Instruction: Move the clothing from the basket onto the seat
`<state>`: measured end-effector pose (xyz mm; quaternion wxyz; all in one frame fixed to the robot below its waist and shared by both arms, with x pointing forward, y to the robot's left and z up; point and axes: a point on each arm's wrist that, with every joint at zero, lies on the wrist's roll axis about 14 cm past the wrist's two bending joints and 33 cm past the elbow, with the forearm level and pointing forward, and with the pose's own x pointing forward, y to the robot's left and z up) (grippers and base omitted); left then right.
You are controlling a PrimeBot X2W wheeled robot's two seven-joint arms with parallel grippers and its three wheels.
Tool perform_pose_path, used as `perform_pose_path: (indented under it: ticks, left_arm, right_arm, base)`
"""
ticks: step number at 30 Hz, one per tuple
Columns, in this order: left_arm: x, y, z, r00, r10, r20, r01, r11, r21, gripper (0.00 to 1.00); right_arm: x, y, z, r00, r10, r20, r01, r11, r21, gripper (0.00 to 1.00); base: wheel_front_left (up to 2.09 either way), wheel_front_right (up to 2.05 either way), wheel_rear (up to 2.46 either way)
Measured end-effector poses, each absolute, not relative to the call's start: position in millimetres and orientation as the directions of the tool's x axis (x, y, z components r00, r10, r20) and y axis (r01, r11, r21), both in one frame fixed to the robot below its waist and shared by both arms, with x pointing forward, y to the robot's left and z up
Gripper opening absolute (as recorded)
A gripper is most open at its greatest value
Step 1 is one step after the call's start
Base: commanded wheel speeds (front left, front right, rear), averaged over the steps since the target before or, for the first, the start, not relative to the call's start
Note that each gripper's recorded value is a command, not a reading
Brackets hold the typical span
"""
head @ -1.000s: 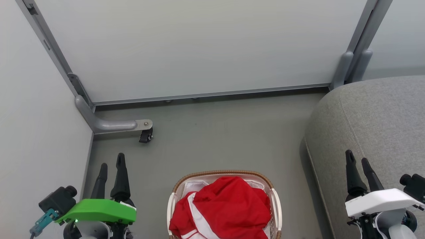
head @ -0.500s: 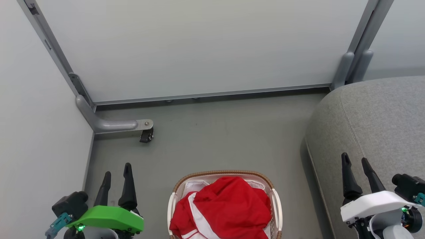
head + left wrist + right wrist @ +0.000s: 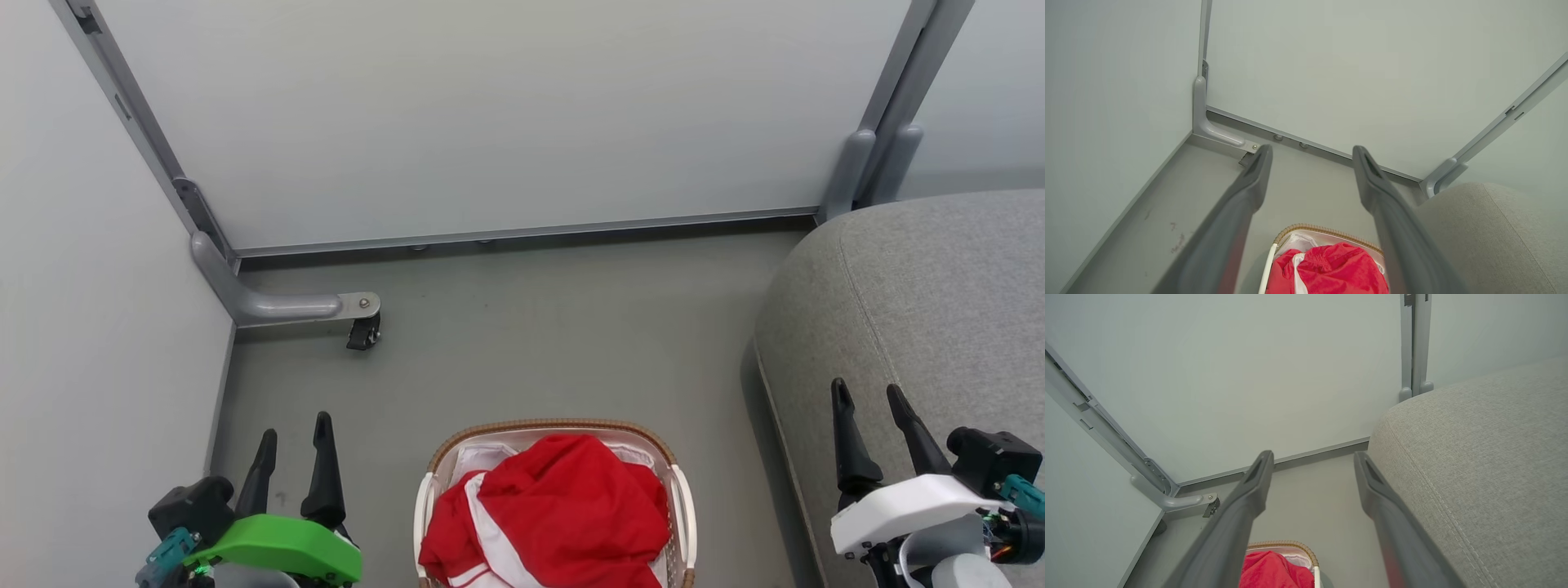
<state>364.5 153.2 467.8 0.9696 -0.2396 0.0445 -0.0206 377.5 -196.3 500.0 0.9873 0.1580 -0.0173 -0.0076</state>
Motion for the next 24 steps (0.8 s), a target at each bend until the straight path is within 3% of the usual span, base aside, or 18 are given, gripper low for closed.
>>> perform_pose_path:
  ticks: [24]
  left_arm:
    - [359.2,148.0,458.0,0.993,-0.089,-0.082,0.058,0.945,-0.322,1.0]
  right_arm:
    - [377.5,-189.7,501.7,0.998,0.022,0.055,-0.029,0.993,0.117,1.0]
  base:
    - [0.0,0.0,0.0]
